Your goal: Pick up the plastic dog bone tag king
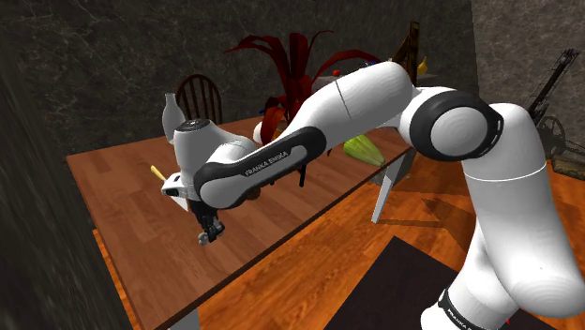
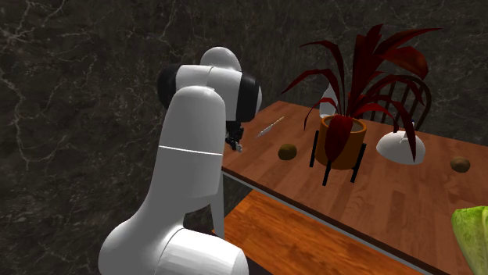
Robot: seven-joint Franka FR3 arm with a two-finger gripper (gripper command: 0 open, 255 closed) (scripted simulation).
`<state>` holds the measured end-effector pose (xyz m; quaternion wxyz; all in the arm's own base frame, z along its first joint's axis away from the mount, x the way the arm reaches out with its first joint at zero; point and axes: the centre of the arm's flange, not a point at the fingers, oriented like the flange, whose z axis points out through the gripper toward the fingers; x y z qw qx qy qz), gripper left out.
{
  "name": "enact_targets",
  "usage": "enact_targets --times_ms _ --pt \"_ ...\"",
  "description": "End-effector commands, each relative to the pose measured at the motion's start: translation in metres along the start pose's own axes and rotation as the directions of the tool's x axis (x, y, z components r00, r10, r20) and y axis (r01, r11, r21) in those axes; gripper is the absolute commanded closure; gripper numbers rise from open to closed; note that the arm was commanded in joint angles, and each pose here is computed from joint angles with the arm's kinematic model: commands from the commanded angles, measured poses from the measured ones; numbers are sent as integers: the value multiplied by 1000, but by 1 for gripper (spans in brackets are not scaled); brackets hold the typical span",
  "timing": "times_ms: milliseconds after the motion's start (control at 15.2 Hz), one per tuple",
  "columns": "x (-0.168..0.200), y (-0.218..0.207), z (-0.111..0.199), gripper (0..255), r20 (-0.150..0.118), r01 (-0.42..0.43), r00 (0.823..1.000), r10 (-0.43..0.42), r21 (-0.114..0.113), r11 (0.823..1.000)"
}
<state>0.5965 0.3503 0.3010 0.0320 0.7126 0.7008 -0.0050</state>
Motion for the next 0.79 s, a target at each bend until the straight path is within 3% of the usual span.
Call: enact_targets --times_ms 0,726 --pt "-1 1 -11 255 0 0 1000 0 0 1000" --pt "-3 2 -59 255 0 0 1000 0 0 1000"
